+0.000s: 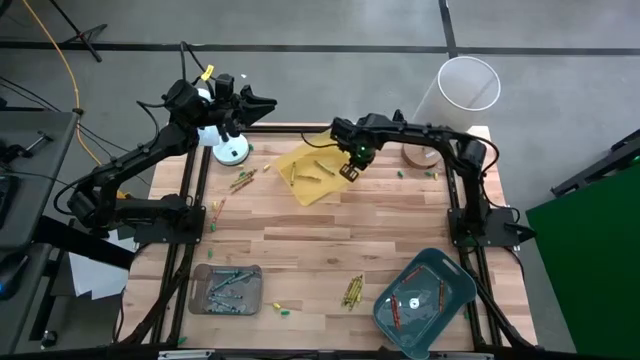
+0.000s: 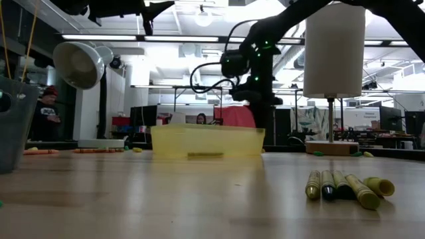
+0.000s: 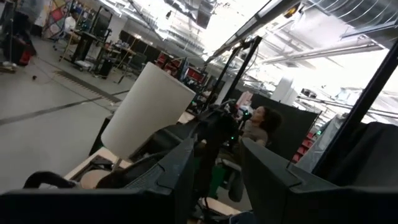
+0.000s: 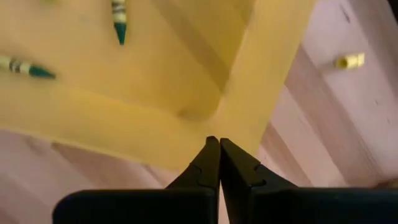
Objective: Sort crayons
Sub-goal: Adjust the yellow bin, then put the orange crayon into the green bin
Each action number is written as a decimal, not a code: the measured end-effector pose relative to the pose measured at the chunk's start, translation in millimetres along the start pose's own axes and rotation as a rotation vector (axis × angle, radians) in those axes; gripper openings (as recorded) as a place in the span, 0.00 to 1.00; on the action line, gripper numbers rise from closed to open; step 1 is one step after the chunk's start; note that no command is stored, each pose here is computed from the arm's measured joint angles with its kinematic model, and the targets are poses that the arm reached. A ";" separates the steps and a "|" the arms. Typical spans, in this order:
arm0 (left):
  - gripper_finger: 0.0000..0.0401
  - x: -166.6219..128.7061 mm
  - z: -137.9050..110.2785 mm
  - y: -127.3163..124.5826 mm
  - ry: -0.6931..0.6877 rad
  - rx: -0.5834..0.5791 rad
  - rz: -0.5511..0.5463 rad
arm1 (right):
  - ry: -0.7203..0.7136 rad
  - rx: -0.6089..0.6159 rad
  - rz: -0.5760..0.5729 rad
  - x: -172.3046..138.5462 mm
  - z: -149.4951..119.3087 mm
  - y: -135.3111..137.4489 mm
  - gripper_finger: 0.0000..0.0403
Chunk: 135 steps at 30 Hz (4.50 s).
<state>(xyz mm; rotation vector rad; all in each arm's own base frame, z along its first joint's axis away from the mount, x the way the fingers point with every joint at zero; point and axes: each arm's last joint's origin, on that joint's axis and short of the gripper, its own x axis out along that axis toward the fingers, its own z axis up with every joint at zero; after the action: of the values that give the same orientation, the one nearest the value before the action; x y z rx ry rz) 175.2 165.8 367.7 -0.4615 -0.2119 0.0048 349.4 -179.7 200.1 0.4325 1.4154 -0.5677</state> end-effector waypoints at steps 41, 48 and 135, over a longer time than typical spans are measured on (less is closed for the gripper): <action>0.29 17.8 -98.3 -21.5 1.273 -0.040 0.805 | -0.567 0.436 -0.088 -133.0 -97.3 -47.9 0.00; 0.29 41.9 -129.5 -9.1 1.350 0.008 0.868 | -0.539 0.382 -0.059 -123.2 -88.1 -47.8 0.00; 0.00 53.3 -76.3 0.2 0.208 0.188 0.234 | -1.156 -0.049 0.613 -177.7 -45.1 -23.2 0.00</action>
<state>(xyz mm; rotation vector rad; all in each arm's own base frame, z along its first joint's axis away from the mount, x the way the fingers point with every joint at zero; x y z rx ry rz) 242.9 135.1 311.7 -0.2946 0.0478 0.2037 288.7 -151.5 372.3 0.3678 0.1564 -0.1857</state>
